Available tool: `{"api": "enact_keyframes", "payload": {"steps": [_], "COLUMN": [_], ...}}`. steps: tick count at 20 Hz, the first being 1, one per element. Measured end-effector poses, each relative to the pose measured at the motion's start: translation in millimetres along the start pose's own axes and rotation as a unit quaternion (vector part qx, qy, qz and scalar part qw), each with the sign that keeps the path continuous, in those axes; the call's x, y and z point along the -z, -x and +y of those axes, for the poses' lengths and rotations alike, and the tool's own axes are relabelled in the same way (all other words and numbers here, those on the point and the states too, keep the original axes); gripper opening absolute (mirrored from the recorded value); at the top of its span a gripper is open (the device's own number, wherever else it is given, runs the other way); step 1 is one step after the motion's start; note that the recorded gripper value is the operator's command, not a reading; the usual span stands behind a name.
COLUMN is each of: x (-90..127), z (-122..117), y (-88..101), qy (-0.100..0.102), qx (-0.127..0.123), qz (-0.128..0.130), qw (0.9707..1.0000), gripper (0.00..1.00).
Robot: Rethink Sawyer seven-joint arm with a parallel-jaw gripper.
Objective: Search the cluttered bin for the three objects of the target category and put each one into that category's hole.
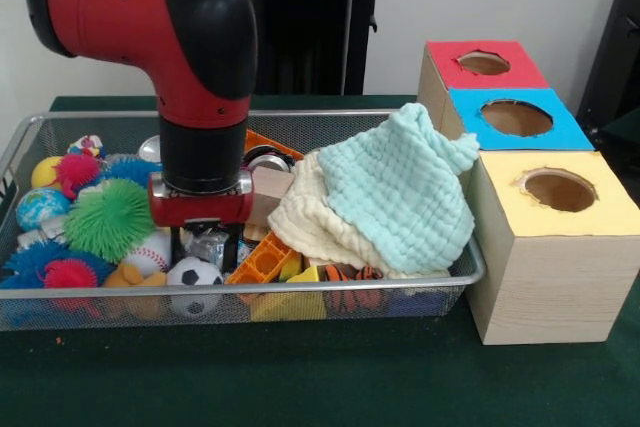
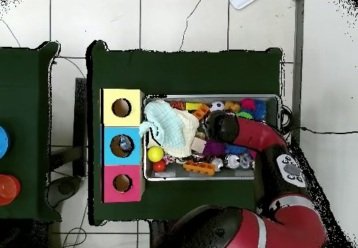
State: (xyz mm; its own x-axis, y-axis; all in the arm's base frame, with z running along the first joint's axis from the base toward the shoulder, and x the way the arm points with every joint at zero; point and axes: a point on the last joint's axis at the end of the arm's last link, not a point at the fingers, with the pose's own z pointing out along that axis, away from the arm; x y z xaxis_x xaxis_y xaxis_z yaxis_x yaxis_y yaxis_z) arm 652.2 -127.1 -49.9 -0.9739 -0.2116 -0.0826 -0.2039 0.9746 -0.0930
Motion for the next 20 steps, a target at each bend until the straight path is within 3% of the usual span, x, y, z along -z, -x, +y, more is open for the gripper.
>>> {"api": "enact_keyframes", "payload": {"steps": [1, 2, 15, 20], "x": [-0.8, -2.4, -0.1, 20.8], "z": [-2.8, -8.6, -10.0, -5.1], "y": [0.6, 0.3, 2.4, 2.0], "qy": [-0.001, 0.002, 0.009, 0.011], "qx": [-0.001, -0.006, -0.007, -0.002], "qz": [0.000, 0.005, 0.017, 0.024], "qw": [1.0000, 1.0000, 0.9998, 0.9996], "gripper": [1.00, 0.00, 0.00, 0.00]}}
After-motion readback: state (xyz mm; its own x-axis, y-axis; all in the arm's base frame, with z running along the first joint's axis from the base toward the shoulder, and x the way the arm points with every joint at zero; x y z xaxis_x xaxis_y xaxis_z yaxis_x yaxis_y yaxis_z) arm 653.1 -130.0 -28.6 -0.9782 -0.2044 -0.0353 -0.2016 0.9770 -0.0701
